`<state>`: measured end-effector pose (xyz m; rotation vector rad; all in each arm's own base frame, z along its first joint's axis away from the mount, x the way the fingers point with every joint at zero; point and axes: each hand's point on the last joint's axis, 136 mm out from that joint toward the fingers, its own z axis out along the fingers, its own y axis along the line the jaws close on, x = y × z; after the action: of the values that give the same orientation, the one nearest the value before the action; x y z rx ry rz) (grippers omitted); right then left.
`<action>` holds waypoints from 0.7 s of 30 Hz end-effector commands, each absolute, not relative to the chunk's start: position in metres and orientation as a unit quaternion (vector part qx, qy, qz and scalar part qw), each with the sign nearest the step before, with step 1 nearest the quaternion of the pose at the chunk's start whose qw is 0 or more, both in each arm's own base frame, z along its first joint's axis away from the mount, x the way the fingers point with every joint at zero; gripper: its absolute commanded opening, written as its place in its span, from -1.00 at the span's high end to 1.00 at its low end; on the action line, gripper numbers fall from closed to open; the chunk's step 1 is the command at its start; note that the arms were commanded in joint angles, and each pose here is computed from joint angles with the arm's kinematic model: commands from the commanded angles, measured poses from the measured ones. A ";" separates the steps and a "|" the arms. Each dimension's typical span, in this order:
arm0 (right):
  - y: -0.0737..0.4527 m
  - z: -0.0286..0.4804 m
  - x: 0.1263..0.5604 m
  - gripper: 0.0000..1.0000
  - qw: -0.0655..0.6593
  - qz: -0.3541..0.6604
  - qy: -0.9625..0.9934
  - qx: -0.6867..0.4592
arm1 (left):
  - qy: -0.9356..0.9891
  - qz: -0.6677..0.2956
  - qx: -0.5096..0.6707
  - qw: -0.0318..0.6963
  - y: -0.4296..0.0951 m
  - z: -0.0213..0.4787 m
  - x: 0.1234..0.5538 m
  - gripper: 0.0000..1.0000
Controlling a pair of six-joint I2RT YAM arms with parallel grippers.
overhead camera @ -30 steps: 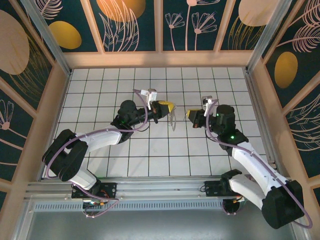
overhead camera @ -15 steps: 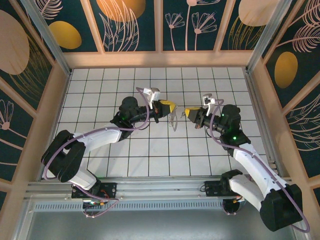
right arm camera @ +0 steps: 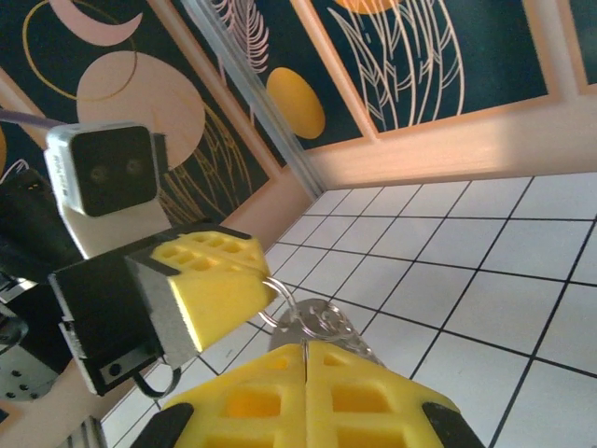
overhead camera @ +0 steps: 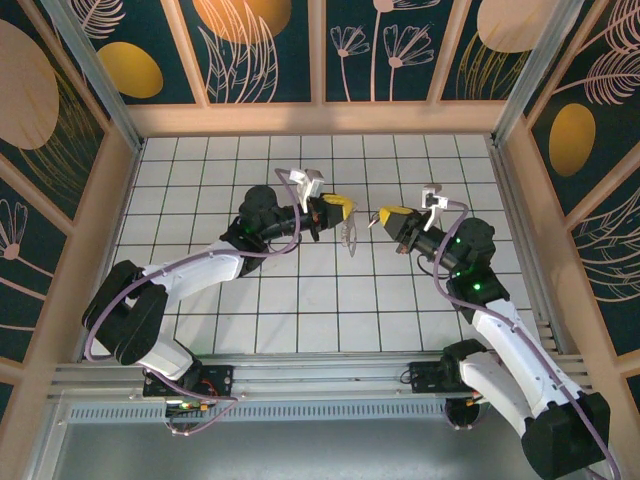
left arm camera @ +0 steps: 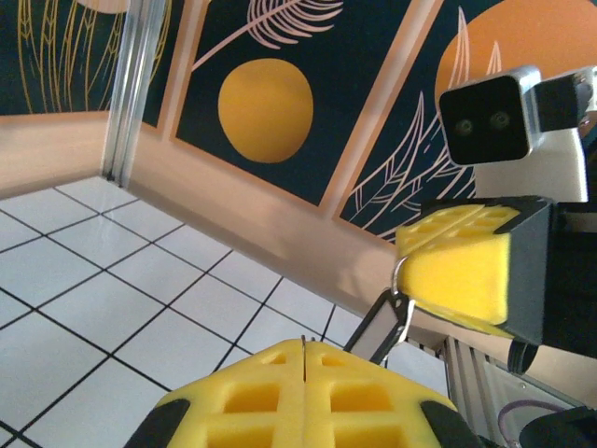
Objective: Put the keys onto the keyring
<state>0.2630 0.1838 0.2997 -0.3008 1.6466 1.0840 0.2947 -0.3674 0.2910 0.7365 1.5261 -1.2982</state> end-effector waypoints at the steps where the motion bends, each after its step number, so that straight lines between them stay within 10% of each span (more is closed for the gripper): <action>1: 0.181 0.314 0.268 1.00 0.569 0.451 0.678 -0.117 | 0.592 -0.540 0.325 0.502 -0.373 0.313 0.290 1.00; 21: 0.221 0.323 0.270 1.00 0.561 0.458 0.668 -0.172 | 0.582 -0.553 0.346 0.486 -0.379 0.311 0.283 1.00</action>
<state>0.2683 0.2186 0.2977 -0.3766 1.6635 1.1021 0.2890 -0.3736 0.2892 0.7924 1.5161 -1.3375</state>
